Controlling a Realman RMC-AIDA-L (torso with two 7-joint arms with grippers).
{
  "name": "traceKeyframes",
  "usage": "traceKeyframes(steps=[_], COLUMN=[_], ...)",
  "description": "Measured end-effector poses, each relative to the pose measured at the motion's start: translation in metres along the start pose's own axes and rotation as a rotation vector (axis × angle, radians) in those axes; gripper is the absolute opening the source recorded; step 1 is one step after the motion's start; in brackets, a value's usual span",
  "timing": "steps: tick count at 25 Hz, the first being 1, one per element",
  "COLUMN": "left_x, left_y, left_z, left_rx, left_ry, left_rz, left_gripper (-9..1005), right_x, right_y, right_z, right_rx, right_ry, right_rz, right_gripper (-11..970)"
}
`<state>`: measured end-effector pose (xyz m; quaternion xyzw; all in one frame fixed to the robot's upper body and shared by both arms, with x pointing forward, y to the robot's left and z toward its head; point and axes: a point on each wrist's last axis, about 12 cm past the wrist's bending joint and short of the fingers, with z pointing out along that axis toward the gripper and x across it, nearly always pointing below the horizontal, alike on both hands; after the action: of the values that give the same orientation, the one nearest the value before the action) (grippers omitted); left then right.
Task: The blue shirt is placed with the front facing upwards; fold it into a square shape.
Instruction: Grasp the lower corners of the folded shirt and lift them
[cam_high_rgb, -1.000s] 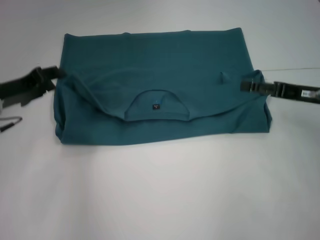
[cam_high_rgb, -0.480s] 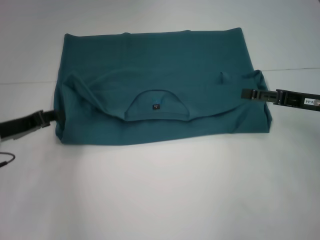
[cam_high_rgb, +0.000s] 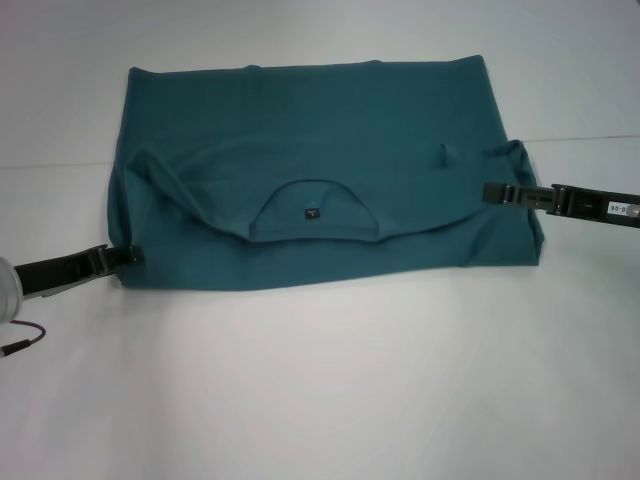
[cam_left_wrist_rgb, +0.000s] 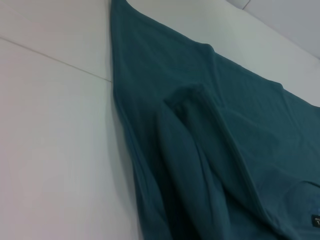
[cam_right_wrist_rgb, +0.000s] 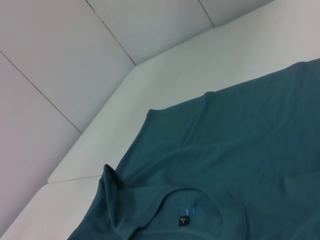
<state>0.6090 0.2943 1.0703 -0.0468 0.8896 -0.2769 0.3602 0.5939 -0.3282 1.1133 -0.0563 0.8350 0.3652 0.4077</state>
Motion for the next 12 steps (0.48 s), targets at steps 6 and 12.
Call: traceKeyframes(steps=[6,12], left_x=[0.001,0.002], left_y=[-0.004,-0.013], left_z=[0.005,0.014], left_rx=[-0.004,0.000], left_ry=[0.009,0.028], left_rz=[0.018,0.051], left_gripper=[522,523], right_x=[0.000,0.002], right_y=[-0.001,-0.002], right_z=[-0.001,-0.002], right_rx=[0.002,0.005], right_ry=[0.001,0.002], right_rz=[0.000,0.004], right_gripper=[935,935])
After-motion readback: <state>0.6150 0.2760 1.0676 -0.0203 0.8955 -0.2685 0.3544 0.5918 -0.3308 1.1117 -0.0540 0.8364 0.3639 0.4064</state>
